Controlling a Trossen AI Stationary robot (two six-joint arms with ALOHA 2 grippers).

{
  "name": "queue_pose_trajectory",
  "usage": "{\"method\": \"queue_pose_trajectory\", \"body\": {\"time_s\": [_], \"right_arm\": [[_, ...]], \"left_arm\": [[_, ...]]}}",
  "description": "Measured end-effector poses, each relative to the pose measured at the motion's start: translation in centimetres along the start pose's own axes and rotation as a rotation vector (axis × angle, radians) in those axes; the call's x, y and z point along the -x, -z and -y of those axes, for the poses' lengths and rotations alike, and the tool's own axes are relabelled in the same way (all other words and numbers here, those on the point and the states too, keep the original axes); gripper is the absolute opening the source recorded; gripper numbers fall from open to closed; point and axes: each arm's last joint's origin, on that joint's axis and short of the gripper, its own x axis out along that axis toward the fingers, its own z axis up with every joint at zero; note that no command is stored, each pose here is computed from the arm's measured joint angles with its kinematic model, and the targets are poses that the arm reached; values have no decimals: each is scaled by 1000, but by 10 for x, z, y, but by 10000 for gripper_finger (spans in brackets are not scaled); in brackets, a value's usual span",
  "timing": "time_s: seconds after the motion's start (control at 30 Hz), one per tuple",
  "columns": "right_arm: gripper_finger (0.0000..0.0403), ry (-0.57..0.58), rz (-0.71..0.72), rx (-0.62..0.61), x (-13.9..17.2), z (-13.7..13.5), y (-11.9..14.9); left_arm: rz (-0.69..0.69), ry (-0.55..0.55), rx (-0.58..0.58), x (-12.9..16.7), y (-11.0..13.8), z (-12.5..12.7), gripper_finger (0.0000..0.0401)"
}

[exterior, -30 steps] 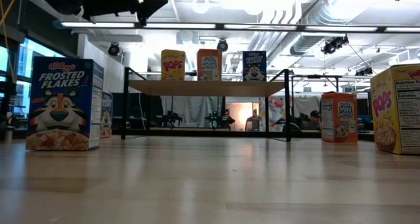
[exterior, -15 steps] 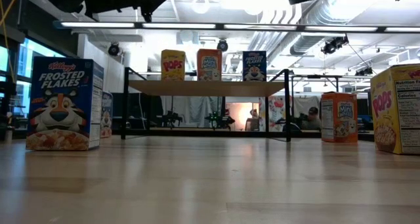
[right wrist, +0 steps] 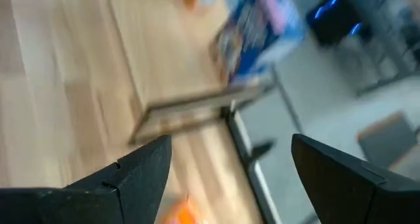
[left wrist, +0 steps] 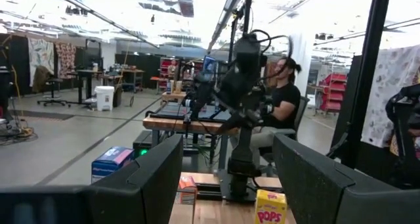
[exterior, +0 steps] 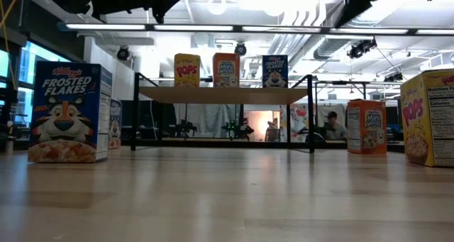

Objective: Stack cereal on shelf
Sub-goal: Put the top orange cereal box on the shelf aligned with the other orange cereal box

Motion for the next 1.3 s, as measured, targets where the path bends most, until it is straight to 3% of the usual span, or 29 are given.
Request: {"method": "queue_pose_trajectory", "body": {"time_s": [0.2,0.57,0.93,1.3], "right_arm": [[307,-119,-218,31,-24,1,11],[307,-215,-468,155,-64,0,16],[307,-262,-577,196,-90,-5,16],[307,-287,-690,257,-112,-18,47]], "left_arm": [[0,0,0,0,0,0,228],[-1,0,1,0,0,0,228],[-12,-3,12,0,2,0,228],[-12,-3,11,0,2,0,228]]}}
